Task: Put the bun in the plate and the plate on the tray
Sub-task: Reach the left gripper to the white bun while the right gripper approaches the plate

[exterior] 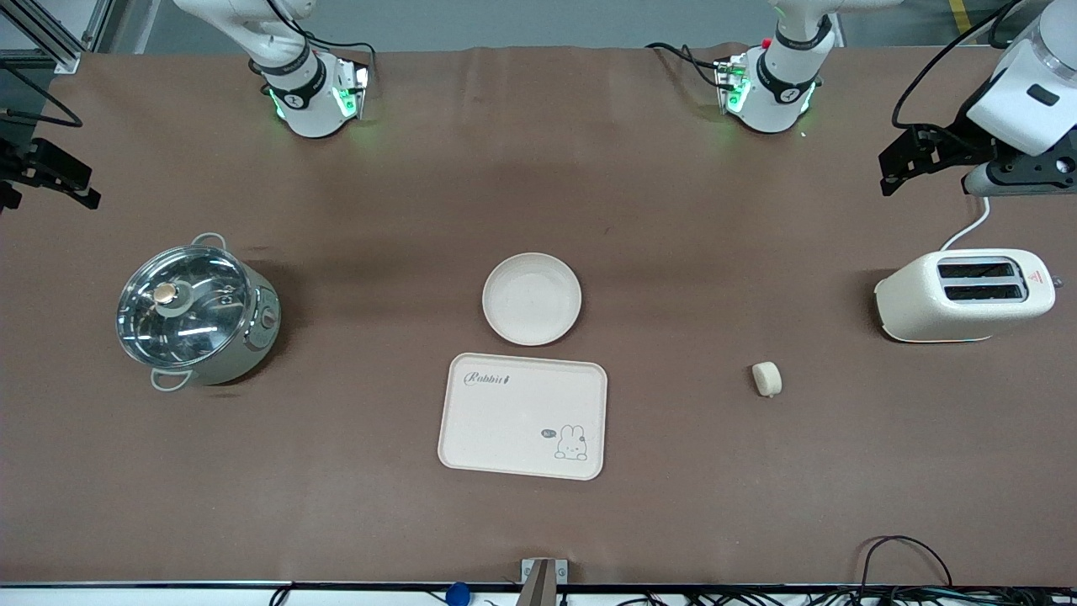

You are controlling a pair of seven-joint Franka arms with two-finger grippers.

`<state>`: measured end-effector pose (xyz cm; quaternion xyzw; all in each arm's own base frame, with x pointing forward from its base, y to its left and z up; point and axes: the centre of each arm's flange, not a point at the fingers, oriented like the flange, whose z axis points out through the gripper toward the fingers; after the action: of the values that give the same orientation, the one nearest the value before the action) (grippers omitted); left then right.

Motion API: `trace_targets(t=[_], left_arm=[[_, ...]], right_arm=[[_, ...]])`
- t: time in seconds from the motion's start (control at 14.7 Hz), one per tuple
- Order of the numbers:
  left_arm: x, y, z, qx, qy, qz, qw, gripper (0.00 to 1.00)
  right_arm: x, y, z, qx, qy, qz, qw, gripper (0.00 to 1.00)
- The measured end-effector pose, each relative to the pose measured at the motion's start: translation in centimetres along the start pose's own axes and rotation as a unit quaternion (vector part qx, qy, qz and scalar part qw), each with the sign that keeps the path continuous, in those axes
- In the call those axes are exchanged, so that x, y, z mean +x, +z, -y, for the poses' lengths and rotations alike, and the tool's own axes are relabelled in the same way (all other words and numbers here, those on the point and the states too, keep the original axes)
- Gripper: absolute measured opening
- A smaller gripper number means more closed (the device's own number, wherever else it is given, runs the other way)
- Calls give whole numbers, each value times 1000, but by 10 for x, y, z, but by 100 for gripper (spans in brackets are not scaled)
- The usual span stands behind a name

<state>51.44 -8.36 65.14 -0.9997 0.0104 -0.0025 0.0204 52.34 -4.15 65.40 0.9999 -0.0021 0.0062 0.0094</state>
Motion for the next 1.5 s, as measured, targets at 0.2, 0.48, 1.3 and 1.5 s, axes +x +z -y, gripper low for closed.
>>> trace_targets(t=[0.2, 0.48, 1.3, 1.5], left_arm=[[0, 0, 1, 0, -1, 0, 1000, 100], [4, 6, 3, 0, -2, 5, 1000, 100], [84, 216, -7, -16, -67, 10, 998, 100], [91, 269, -10, -25, -97, -6, 995, 100]], right_arm=[[1, 2, 0, 0, 0, 1, 1000, 100], [3, 4, 4, 22, 0, 2, 1000, 100], [66, 127, 122, 128, -18, -31, 991, 100], [60, 177, 177, 139, 6, -60, 988, 100]])
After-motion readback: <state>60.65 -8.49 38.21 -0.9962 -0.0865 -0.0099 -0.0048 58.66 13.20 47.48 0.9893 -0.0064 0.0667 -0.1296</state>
